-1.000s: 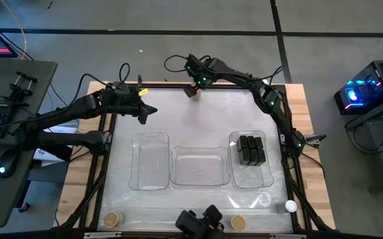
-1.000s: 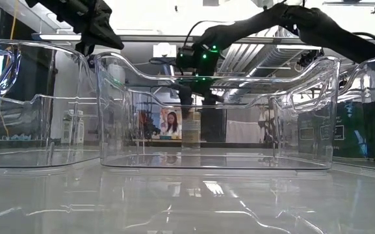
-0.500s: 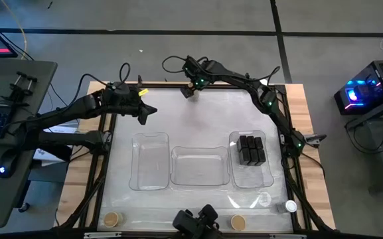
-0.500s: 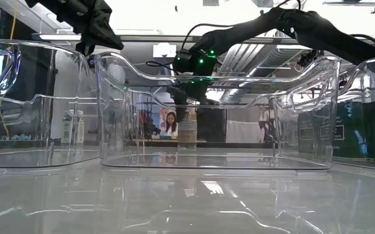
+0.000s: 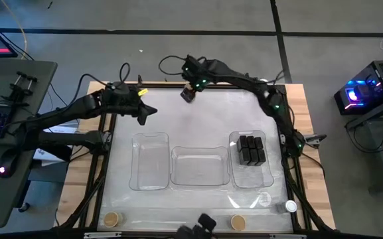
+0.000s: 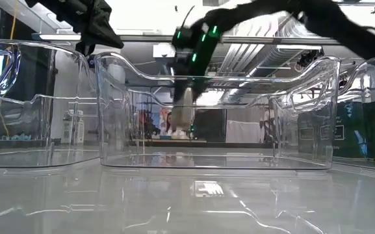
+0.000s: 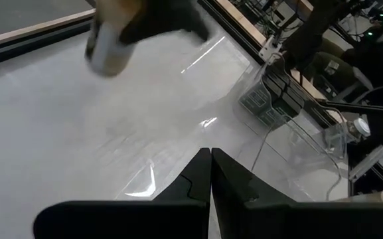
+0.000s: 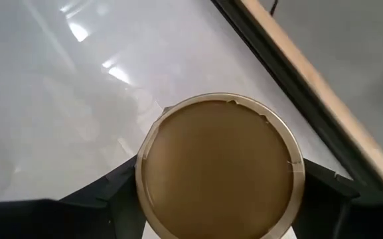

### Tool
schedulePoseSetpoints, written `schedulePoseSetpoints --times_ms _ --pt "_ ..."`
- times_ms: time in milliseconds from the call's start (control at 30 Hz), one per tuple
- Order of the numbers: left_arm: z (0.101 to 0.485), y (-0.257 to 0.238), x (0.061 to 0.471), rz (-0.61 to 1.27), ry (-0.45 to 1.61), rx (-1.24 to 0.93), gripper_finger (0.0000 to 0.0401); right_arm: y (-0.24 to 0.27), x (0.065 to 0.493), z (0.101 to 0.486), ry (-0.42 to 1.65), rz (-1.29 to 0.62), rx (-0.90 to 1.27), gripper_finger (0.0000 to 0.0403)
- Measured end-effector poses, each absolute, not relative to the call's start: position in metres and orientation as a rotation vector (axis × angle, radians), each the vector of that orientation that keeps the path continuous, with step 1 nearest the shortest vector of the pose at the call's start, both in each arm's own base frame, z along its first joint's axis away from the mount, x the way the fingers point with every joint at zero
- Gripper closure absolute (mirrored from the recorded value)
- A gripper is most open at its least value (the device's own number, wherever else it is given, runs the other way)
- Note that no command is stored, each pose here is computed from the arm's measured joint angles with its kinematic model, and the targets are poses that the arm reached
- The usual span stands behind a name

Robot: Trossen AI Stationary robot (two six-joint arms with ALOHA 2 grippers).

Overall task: Sort spices by type
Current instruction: Put the golden seasoning bottle into the middle transparent bin

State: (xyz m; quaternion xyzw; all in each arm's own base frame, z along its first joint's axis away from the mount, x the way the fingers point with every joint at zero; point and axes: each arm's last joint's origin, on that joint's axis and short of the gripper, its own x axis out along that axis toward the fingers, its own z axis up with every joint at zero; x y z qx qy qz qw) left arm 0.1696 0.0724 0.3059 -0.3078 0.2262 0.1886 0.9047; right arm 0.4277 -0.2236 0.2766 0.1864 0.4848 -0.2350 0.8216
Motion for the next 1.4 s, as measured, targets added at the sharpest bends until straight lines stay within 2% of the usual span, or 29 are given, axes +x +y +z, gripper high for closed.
schedulePoseSetpoints --times_ms 133,333,467,600,833,1033,1200,1400 --pt "0.307 0.071 0.169 0.357 0.474 -0.58 0.0401 -0.185 0.405 0.327 1.059 -0.36 0.321 0.0133" --pt "0.307 0.072 0.168 0.333 0.488 -0.483 0.0401 -0.093 0.368 0.382 1.173 -0.037 0.347 0.0133" --pt "0.306 0.072 0.169 0.311 0.505 -0.399 0.0401 -0.031 0.364 0.388 1.256 -0.068 0.368 0.0133" --pt "0.305 0.073 0.171 0.295 0.521 -0.346 0.0401 0.031 0.37 0.371 1.316 -0.083 0.351 0.0133" --pt "0.303 0.07 0.174 0.269 0.524 -0.424 0.0401 0.087 0.372 0.287 1.477 -0.122 0.208 0.0133" --pt "0.305 0.054 0.179 0.214 0.521 -0.502 0.0401 0.089 0.365 0.257 1.313 -0.169 0.23 0.0133" --pt "0.314 0.031 0.191 0.136 0.427 -0.542 0.0401 0.076 0.324 0.251 1.213 -0.201 0.245 0.0133" --pt "0.323 0.004 0.202 0.148 0.308 -0.568 0.0401 0.068 0.303 0.246 1.128 -0.15 0.249 0.0133"
